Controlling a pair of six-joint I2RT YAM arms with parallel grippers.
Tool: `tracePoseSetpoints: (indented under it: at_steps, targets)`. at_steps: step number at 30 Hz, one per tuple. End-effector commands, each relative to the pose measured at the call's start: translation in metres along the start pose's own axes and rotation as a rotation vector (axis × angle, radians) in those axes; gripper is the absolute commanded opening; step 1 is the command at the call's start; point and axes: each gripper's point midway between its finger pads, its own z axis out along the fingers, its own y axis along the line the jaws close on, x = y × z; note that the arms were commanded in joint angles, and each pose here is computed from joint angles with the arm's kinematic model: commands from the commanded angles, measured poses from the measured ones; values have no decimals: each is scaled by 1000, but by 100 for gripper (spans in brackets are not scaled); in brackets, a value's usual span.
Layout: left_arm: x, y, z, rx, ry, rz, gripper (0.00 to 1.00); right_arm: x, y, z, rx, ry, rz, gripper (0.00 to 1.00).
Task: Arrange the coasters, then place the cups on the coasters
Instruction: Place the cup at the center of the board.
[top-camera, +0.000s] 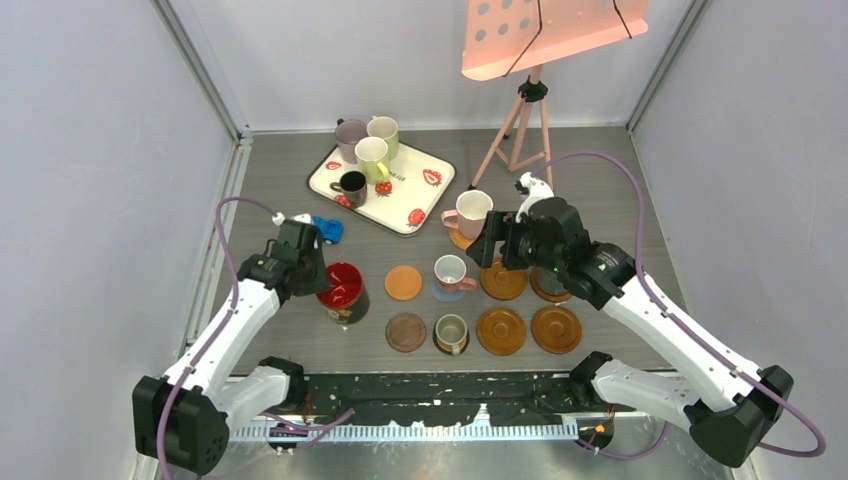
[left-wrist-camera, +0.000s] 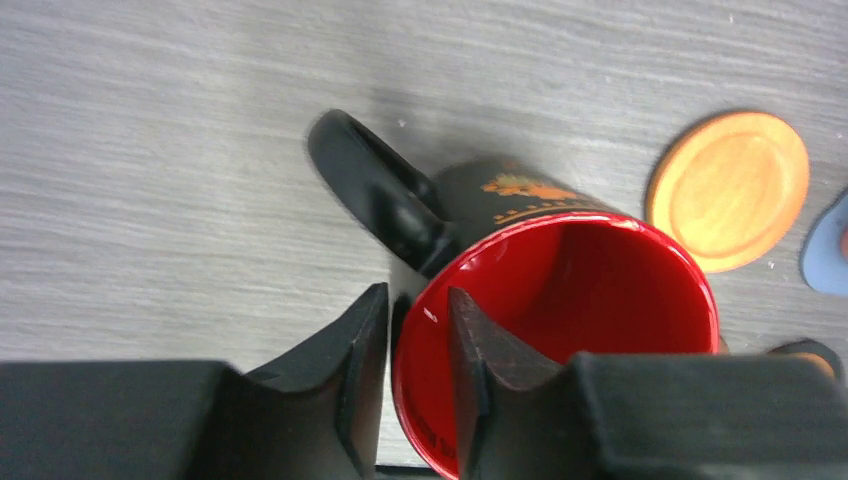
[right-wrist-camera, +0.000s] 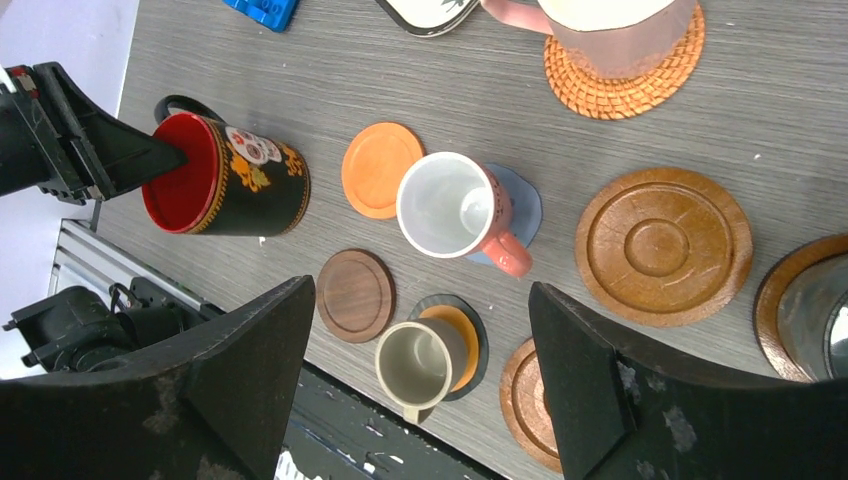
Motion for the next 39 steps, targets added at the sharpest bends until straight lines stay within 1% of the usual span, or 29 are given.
tracePoseSetpoints:
  at_steps: [1, 3, 6, 9, 10, 11, 12, 13, 16, 17, 20, 21, 22, 23, 26, 29, 33, 34, 35, 36, 39]
  targets:
    - [-36, -25, -15, 113, -129, -51, 39, -28, 22, -1, -27, -78, 11, 85]
    - [-39, -26, -20, 124, -138, -57, 47, -28, 29, 2, -33, -74, 7, 84]
    - [-48, -26, -35, 137, -184, -59, 57, -29, 42, 9, -44, -60, -4, 83]
    - [-64, -27, -58, 163, -262, -36, 64, -29, 55, 16, -50, -47, -17, 81]
    - [-71, -29, -71, 185, -305, -23, 66, -29, 64, 19, -60, -38, -26, 81]
    - [-75, -29, -80, 197, -331, -7, 70, -23, 70, 25, -61, -14, -38, 79]
    - [-78, -29, -89, 211, -360, 9, 74, -27, 77, 25, -69, -20, -40, 79]
    - [-81, -28, -97, 221, -386, 25, 79, -20, 82, 32, -66, 7, -53, 78]
    - [-84, -24, -120, 236, -444, 78, 95, -20, 100, 40, -77, 15, -62, 75]
    - [-84, -23, -126, 239, -457, 93, 99, -16, 107, 47, -84, 26, -61, 75]
    - [-81, -21, -142, 262, -487, 133, 100, -16, 130, 59, -134, 16, -39, 72]
    - [-79, -21, -146, 271, -493, 139, 100, -9, 134, 68, -134, 36, -35, 72]
    - [-77, -20, -149, 280, -503, 139, 100, -14, 142, 70, -149, 26, -31, 71]
    - [-75, -21, -153, 293, -512, 136, 100, -6, 146, 79, -144, 47, -35, 71]
    - [-65, -17, -155, 305, -524, 129, 100, -5, 162, 92, -150, 58, -39, 71]
    - [-57, 0, -147, 223, -526, 121, 100, 3, 173, 112, -138, 83, -55, 70]
    - [-52, 25, -136, 100, -557, 105, 100, 10, 180, 133, -108, 105, -89, 67]
    - [-49, 29, -132, 82, -559, 104, 100, 19, 178, 141, -87, 131, -102, 66]
    - [-47, 31, -128, 68, -559, 104, 100, 15, 183, 142, -93, 126, -106, 66]
    - [-45, 33, -125, 55, -559, 105, 100, 23, 181, 149, -76, 152, -120, 65]
    - [-46, 37, -127, 37, -571, 112, 100, 26, 192, 156, -95, 172, -129, 63]
